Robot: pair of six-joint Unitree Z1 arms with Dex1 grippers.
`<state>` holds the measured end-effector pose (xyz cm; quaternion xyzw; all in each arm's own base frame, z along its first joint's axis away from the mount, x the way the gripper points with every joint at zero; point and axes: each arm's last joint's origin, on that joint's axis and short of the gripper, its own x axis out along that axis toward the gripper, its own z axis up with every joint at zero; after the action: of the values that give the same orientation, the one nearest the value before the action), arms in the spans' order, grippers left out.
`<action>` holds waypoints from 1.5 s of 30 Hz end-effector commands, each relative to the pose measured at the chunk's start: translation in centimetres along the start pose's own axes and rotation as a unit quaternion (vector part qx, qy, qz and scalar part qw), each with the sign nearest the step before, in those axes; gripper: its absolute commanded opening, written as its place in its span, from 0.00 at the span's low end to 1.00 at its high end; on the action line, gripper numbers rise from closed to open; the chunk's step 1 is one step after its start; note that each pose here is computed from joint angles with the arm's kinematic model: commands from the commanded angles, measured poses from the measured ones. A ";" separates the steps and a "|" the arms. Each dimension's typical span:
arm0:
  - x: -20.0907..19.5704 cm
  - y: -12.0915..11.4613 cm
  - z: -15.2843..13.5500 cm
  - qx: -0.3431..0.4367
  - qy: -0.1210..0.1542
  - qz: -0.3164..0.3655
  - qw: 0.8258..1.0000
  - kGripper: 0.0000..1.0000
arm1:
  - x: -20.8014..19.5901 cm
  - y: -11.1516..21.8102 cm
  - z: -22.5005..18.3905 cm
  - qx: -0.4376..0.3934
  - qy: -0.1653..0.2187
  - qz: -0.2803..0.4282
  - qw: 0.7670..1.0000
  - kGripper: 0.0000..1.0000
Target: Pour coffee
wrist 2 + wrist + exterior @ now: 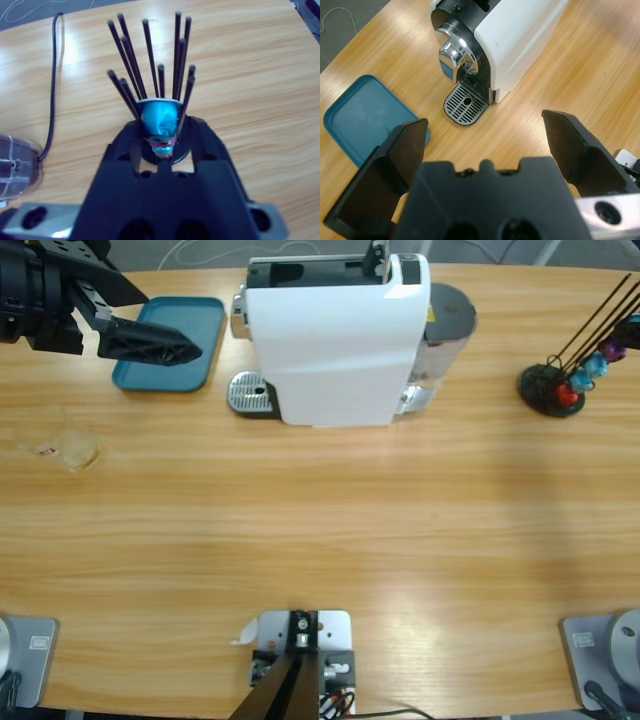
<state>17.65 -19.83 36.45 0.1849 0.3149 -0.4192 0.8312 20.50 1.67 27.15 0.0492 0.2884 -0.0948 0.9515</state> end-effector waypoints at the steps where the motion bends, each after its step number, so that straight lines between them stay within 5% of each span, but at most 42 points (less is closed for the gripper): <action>1: 0.3 -0.3 -1.1 -0.006 0.015 0.000 1.000 1.00 | 0.6 -0.1 0.1 0.002 0.010 -0.010 1.000 0.00; 28: 0.1 -0.5 -3.3 -0.018 0.030 0.000 0.999 1.00 | -1.6 -0.3 1.8 0.009 -0.018 -0.024 1.000 0.00; 37: -0.1 -0.6 -3.5 -0.020 0.026 0.000 0.999 1.00 | -5.1 -0.1 3.6 -0.001 -0.042 -0.030 0.999 0.00; 42: -0.4 -0.7 -3.8 -0.021 0.026 0.000 0.999 1.00 | -8.1 -0.2 5.1 0.002 -0.076 -0.005 0.997 0.00; 45: -0.9 -0.7 -3.9 -0.021 0.020 -0.001 1.000 1.00 | -10.0 0.7 5.7 -0.028 -0.088 0.104 0.990 0.00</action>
<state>16.38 -18.43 34.39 0.1772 0.3433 -0.4100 0.8262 18.18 1.89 34.18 0.0379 0.2388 -0.1146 0.9635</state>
